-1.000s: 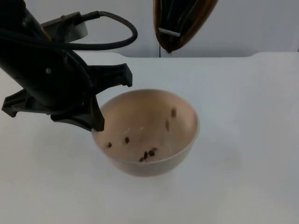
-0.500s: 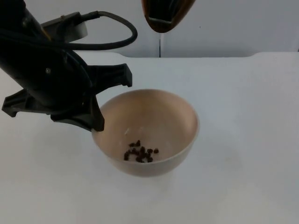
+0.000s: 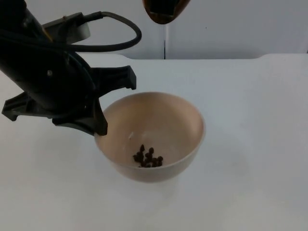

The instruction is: Pick up the bowl with the left hand and pour the coffee beans from the cup into the bowl with the right hand.

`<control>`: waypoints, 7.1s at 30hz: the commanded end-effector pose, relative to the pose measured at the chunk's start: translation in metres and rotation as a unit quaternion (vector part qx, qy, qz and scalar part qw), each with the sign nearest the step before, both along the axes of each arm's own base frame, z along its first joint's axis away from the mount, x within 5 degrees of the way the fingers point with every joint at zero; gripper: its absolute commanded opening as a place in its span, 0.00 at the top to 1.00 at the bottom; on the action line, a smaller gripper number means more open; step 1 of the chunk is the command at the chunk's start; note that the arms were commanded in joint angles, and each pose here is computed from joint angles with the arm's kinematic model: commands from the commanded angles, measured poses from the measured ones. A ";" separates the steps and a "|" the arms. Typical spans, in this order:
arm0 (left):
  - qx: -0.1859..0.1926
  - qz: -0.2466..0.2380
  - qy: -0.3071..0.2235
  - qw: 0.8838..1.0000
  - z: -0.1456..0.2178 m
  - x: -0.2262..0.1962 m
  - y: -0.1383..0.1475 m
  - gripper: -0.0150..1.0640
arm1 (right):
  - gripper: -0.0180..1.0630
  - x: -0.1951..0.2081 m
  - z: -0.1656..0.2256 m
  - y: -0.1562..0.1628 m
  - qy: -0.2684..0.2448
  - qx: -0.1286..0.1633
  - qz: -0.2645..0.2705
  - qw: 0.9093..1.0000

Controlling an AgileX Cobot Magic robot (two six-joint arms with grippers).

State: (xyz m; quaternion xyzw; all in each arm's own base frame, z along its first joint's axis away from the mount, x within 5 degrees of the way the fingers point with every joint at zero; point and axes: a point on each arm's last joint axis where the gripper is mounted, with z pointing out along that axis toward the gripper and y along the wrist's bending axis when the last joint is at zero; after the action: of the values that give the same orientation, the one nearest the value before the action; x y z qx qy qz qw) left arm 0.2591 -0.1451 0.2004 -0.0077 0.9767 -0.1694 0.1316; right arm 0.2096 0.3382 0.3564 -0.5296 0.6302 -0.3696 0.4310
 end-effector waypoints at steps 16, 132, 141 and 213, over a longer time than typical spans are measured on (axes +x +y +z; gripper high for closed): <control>-0.009 0.007 -0.008 1.000 0.005 0.000 0.001 0.99 | 0.98 -0.003 0.005 0.001 -0.017 -0.008 0.010 1.000; 0.018 0.097 -0.021 0.995 -0.010 0.032 0.056 0.99 | 0.98 0.109 -0.095 -0.180 0.386 0.472 -0.267 0.746; 0.026 0.103 -0.012 0.994 -0.031 0.036 0.057 0.99 | 0.98 0.108 -0.110 -0.183 0.362 0.497 -0.282 0.736; 0.058 0.089 -0.007 0.994 -0.069 0.033 0.061 0.99 | 0.98 0.134 -0.269 -0.169 0.430 0.438 -0.401 0.680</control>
State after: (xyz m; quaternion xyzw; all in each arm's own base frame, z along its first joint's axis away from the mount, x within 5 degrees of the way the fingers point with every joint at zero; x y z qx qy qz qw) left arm 0.2911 -0.0848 0.1318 -0.0883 0.9798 -0.1024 0.1472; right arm 0.3441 0.1703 0.0892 -0.0830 0.9872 0.0803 0.1099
